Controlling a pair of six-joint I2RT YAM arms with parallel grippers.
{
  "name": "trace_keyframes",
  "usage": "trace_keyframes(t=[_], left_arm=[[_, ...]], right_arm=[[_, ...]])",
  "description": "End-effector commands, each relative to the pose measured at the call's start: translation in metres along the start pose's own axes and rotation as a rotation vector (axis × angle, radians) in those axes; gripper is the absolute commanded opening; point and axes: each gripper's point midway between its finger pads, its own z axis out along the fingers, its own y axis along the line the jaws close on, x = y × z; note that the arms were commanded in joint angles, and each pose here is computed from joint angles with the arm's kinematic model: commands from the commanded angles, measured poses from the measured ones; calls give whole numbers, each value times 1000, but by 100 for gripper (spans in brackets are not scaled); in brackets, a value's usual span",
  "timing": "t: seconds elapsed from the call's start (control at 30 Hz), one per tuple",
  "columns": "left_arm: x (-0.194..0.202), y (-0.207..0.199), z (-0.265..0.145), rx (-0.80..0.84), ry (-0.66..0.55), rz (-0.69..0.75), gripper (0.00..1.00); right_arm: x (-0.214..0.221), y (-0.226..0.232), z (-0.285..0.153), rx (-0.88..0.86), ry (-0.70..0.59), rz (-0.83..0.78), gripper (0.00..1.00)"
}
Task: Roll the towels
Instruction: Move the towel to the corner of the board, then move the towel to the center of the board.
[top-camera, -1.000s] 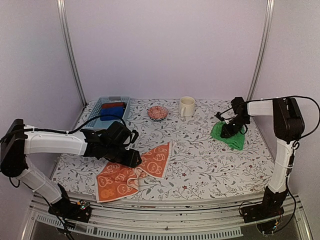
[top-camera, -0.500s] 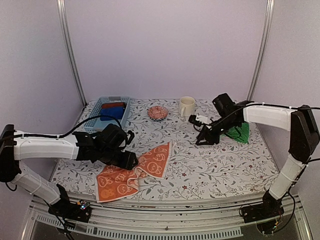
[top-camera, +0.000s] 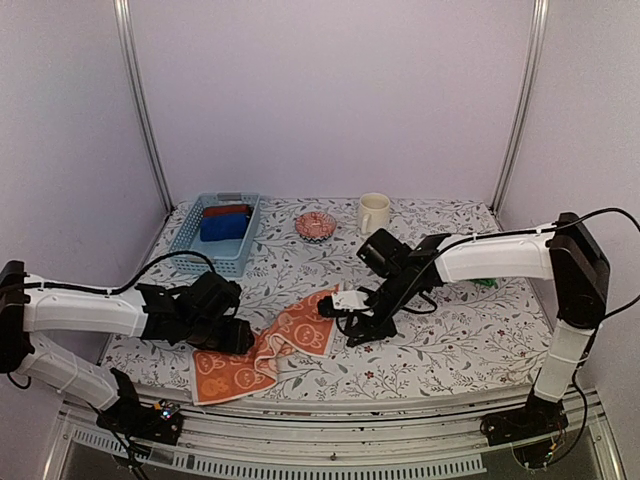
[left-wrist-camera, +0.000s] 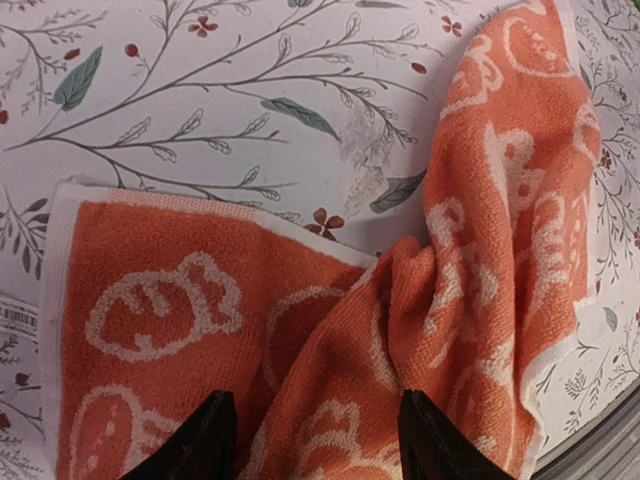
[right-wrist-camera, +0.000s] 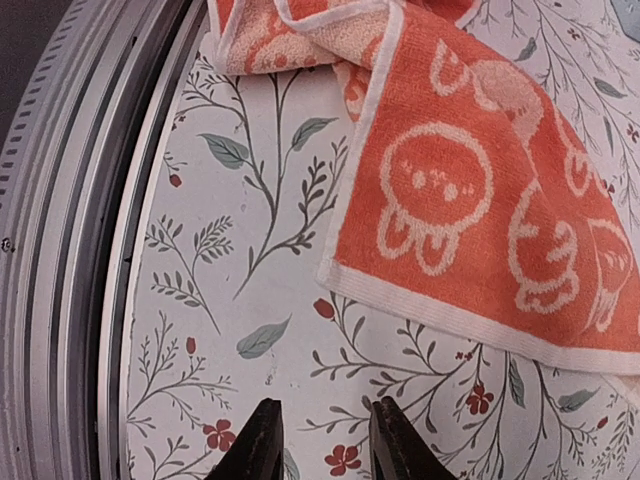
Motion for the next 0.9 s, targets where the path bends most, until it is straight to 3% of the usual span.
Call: trace_keyframes(t=[0.0, 0.5, 0.87], left_arm=[[1, 6, -5, 17, -23, -86, 56], [-6, 12, -19, -2, -63, -74, 56], [-7, 11, -16, -5, -61, -66, 56]], right_arm=[[-22, 0, 21, 22, 10, -82, 33], [-19, -1, 74, 18, 110, -85, 38], [-1, 2, 92, -22, 169, -25, 33]])
